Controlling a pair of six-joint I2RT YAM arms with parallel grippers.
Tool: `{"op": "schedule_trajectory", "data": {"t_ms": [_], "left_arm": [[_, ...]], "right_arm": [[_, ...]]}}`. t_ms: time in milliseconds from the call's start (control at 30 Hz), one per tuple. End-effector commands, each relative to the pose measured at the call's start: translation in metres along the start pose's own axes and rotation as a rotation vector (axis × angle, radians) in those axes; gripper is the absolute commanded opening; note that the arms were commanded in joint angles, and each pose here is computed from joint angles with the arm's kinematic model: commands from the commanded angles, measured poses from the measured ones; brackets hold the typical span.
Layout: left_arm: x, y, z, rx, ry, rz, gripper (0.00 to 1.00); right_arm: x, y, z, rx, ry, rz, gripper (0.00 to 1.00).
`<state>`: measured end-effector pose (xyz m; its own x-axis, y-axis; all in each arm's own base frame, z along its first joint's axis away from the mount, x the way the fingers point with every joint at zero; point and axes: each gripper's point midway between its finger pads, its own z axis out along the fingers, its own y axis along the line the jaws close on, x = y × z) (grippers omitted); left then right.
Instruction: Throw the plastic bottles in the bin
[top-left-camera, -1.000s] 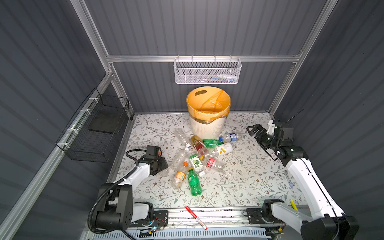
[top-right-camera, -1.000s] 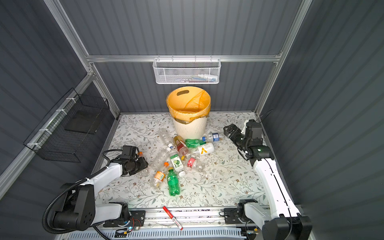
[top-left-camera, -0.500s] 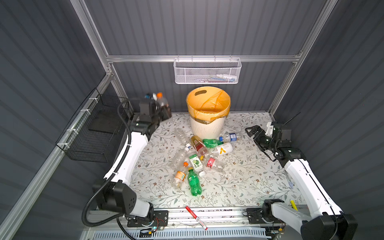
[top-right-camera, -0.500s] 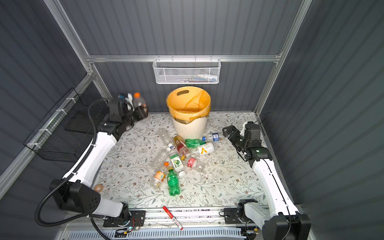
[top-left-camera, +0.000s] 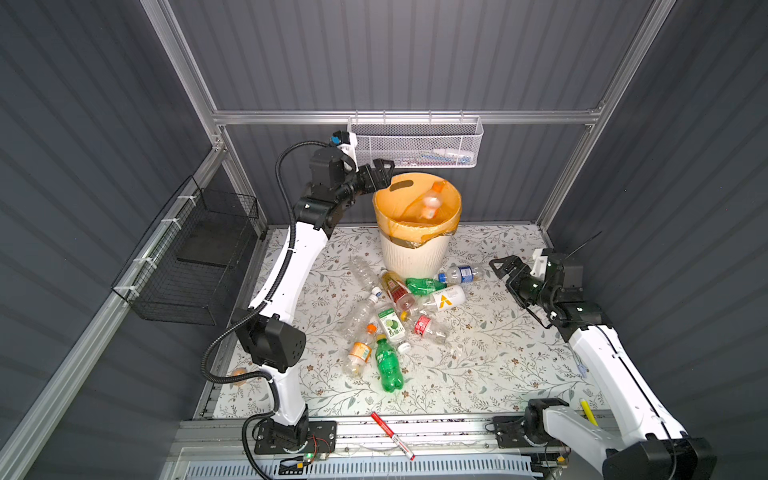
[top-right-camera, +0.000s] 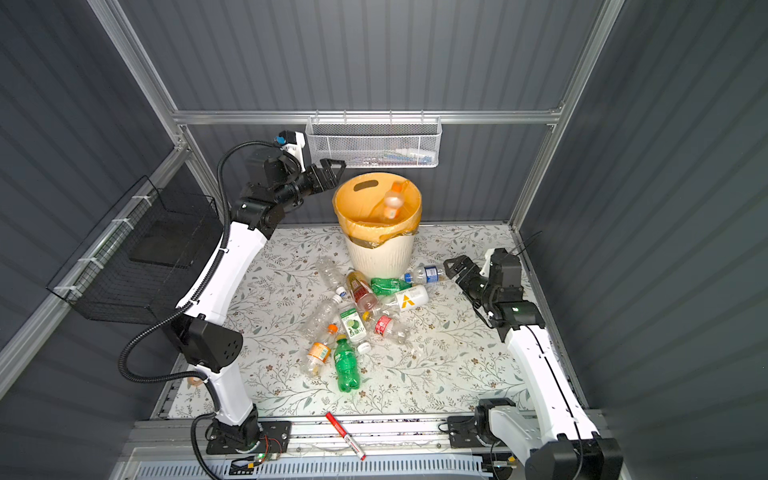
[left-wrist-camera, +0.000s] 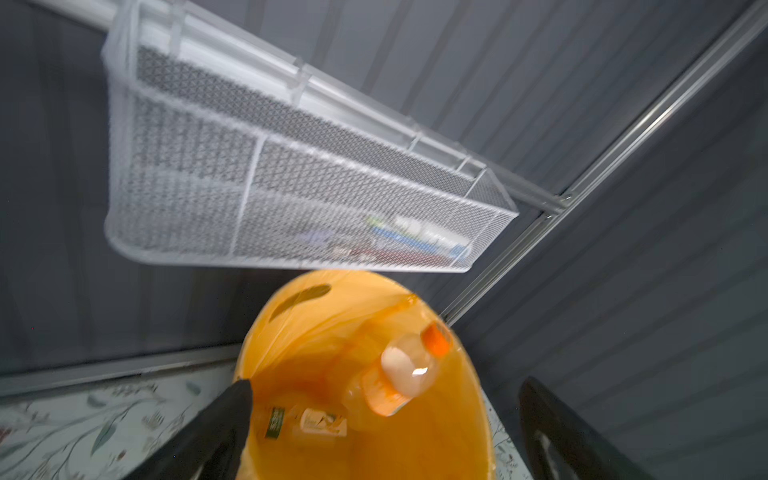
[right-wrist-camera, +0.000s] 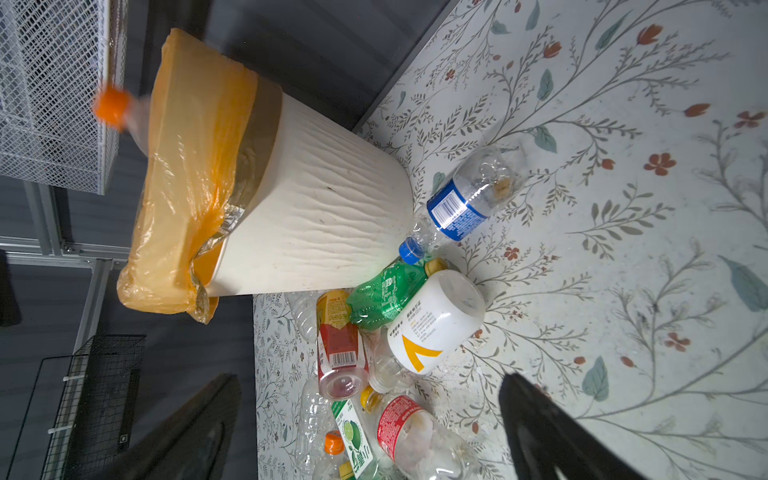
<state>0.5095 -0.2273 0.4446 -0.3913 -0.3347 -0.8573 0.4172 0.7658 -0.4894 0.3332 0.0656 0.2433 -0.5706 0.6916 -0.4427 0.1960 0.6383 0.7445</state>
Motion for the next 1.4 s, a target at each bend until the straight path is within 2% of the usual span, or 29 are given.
{"op": "schedule_trajectory", "data": {"t_ms": [0, 167, 267, 367, 433, 533, 667, 833, 1033, 1200, 1367], "left_arm": [[-0.040, -0.007, -0.045, -0.014, -0.117, 0.015, 1.00], [-0.027, 0.027, -0.076, -0.102, -0.098, 0.014, 1.00], [-0.001, 0.067, -0.099, -0.212, -0.069, 0.003, 1.00], [0.045, 0.107, -0.117, -0.314, 0.015, -0.033, 1.00], [0.088, 0.133, -0.129, -0.397, 0.108, -0.049, 1.00], [0.134, 0.151, -0.144, -0.451, 0.191, -0.080, 1.00], [0.175, 0.162, -0.155, -0.472, 0.277, -0.118, 1.00], [0.209, 0.173, -0.166, -0.506, 0.357, -0.123, 1.00], [0.222, 0.180, -0.170, -0.522, 0.428, -0.074, 1.00], [0.230, 0.185, -0.172, -0.522, 0.433, -0.086, 1.00], [0.236, 0.187, -0.175, -0.526, 0.443, -0.087, 1.00]], "right_arm": [[-0.009, -0.004, -0.004, 0.046, -0.026, -0.035, 0.99], [-0.006, -0.013, 0.003, 0.085, -0.001, -0.046, 0.99], [0.002, -0.028, 0.009, 0.140, 0.042, -0.119, 0.99], [0.020, -0.047, 0.021, 0.200, 0.141, -0.138, 0.97], [0.032, -0.052, 0.025, 0.242, 0.172, -0.157, 0.97], [0.050, -0.049, 0.033, 0.273, 0.197, -0.190, 0.98], [0.079, -0.046, 0.048, 0.298, 0.261, -0.196, 0.98], [0.130, -0.024, 0.062, 0.273, 0.430, -0.482, 0.97], [0.172, -0.013, 0.067, 0.183, 0.621, -0.809, 0.94], [0.189, -0.002, 0.075, 0.104, 0.718, -0.983, 0.93], [0.210, -0.007, 0.084, 0.101, 0.818, -1.129, 0.92]]}}
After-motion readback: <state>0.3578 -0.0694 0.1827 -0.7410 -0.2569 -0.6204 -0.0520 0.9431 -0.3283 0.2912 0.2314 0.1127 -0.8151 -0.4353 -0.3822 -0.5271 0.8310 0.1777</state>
